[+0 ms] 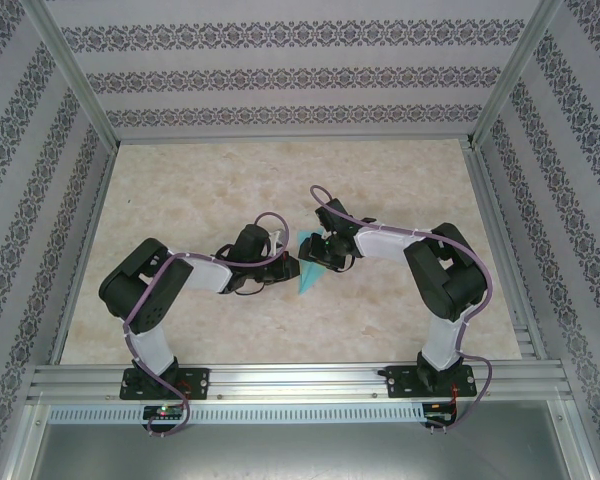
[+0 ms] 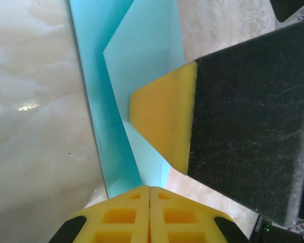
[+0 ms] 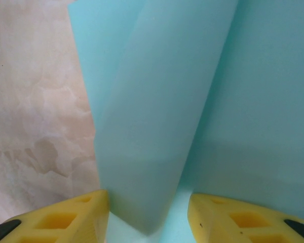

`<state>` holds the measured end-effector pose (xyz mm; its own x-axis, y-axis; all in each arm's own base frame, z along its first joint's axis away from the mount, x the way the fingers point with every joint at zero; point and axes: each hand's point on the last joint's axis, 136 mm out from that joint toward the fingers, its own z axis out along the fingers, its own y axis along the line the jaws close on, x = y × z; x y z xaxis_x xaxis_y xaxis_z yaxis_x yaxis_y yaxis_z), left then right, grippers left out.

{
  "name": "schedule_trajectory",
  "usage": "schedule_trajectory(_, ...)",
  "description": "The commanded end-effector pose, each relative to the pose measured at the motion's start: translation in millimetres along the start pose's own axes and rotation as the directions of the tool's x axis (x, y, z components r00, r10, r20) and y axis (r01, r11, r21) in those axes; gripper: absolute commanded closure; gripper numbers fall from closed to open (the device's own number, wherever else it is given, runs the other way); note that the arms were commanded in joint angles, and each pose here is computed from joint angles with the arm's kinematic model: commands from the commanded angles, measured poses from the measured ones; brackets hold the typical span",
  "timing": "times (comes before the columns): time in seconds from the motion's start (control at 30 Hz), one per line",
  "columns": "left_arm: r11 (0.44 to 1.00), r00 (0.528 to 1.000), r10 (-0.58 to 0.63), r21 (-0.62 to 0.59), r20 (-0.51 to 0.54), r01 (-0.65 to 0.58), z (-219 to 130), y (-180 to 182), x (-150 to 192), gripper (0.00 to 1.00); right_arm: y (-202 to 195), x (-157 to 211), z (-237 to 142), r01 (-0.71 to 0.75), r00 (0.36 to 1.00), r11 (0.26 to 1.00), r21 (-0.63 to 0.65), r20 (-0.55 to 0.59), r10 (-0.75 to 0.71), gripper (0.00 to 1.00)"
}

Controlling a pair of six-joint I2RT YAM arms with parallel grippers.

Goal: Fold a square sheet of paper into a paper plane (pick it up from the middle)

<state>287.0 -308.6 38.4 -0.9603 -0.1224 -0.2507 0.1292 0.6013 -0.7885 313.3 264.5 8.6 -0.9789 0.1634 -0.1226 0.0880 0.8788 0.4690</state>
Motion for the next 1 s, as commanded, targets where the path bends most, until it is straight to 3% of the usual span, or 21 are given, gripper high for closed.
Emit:
schedule_trajectory(0.0, 1.0, 0.999, 0.008, 0.005, 0.046, -0.008, -7, -3, -7, 0.91, -89, 62, 40, -0.019, 0.98, 0.958, 0.287, -0.182, 0.074, 0.51)
schedule_trajectory(0.1, 1.0, 0.998, 0.016, -0.007, 0.058, -0.016, -12, -2, -6, 0.91, -89, 63, 40, -0.018, 0.98, 0.957, 0.289, -0.183, 0.073, 0.51)
schedule_trajectory(0.47, 0.986, 0.998, 0.041, 0.158, 0.045, -0.047, -10, -34, -4, 0.86, -90, 65, 42, -0.014, 0.979, 0.957, 0.291, -0.189, 0.072, 0.51)
schedule_trajectory(0.97, 0.995, 0.999, -0.026, 0.101, 0.029, 0.023, 9, -13, -1, 0.87, -81, 63, 39, -0.025, 0.98, 0.966, 0.259, -0.183, 0.074, 0.5)
